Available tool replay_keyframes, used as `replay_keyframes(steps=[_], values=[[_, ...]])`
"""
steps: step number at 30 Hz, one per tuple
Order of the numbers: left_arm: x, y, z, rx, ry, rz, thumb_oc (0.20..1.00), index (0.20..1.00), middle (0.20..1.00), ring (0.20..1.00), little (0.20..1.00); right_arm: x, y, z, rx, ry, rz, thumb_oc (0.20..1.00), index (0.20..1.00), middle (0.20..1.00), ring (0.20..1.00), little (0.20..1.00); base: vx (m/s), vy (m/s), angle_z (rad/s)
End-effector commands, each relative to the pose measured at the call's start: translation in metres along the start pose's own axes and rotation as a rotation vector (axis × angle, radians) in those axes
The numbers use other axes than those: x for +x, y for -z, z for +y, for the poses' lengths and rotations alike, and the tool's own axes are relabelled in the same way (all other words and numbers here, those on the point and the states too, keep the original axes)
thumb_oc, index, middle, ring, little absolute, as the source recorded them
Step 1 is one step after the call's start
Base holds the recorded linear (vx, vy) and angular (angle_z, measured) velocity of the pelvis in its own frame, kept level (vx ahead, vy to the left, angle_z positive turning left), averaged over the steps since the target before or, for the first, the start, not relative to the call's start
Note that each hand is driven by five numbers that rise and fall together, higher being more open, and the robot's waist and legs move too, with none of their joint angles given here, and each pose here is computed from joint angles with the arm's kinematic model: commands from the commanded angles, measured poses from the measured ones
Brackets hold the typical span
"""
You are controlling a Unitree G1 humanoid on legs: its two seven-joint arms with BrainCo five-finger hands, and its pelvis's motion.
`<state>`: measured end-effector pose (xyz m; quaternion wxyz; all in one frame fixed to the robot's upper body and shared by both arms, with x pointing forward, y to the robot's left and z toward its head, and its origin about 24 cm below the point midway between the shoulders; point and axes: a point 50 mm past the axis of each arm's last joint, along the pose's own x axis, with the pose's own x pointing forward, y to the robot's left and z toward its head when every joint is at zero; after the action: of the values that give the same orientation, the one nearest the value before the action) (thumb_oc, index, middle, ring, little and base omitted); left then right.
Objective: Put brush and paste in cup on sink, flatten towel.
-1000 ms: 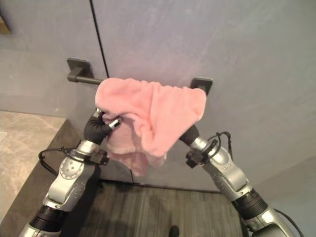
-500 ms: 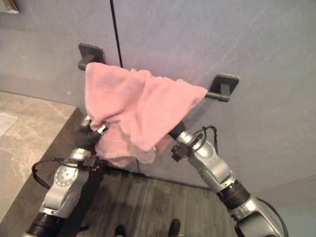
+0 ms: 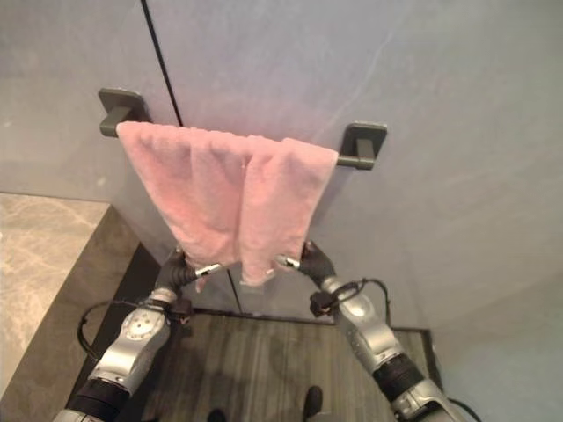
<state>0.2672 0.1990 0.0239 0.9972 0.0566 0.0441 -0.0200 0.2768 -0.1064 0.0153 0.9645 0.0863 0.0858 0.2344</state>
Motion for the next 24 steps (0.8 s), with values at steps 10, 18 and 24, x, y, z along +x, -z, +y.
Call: replay_keyframes(steps=[10, 18, 24], values=[[-0.024, 0.025, 0.042, 0.323, -0.117, 0.101, 1.0, 1.0, 1.0, 1.0, 1.0, -0.033, 0.001, -0.051, -0.228, 0.226, 0.02, 1.0, 1.0, 1.0, 1.0, 1.0, 0.0, 0.0, 0.0], [-0.06, -0.069, 0.1, 0.667, -0.386, -0.308, 1.0, 1.0, 1.0, 1.0, 1.0, -0.104, -0.135, -0.074, -0.677, 0.469, -0.536, 1.0, 1.0, 1.0, 1.0, 1.0, 0.0, -0.001, 0.0], [-0.065, -0.152, 0.076, 0.513, -0.513, -0.821, 1.0, 1.0, 1.0, 1.0, 1.0, -0.103, -0.198, -0.023, -0.702, 0.348, -0.952, 1.0, 1.0, 1.0, 1.0, 1.0, -0.04, -0.006, 0.0]])
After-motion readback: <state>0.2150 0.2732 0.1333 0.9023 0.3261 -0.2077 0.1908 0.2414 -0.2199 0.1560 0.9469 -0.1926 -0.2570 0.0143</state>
